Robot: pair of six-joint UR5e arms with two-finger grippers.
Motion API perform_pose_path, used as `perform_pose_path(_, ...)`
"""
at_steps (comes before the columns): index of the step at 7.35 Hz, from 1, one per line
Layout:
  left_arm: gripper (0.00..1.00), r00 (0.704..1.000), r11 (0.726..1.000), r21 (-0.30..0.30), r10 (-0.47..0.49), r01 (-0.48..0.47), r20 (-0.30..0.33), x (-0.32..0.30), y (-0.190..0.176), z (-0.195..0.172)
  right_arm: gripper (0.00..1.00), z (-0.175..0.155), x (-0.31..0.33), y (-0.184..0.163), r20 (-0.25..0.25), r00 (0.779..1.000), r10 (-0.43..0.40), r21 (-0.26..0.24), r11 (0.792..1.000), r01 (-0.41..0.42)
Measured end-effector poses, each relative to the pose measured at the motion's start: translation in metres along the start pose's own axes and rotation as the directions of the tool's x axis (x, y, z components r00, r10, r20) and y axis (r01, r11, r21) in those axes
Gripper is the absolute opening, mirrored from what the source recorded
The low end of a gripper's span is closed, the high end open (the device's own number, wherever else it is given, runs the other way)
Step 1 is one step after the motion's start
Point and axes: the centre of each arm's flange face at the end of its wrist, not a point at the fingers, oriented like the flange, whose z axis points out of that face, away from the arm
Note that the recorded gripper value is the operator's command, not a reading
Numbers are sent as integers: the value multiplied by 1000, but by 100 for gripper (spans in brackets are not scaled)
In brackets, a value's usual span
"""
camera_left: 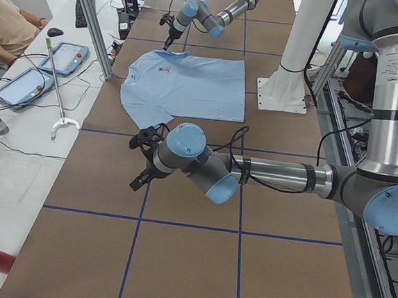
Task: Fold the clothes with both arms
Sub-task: 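Move the right gripper over the shirt's shoulder near the collar, then lift the right gripper away from the shirt toward the far edge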
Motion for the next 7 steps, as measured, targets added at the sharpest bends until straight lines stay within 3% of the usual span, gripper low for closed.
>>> perform_pose_path(5, 100, 1000, 1000, -2, -2, 2, -1, 0, 2, 0, 0, 17, -23, 17, -37, 999, -1, 21, 1000, 1)
perform_pose_path(6, 100, 1000, 1000, -2, -2, 2, -1, 0, 3, 0, 10, 17, -25, 20, -37, 999, -4, 23, 1000, 5)
perform_pose_path(7, 100, 1000, 1000, -3, -2, 2, -1, 0, 3, 0, 99, 18, -27, 23, -38, 999, -8, 29, 1000, 9)
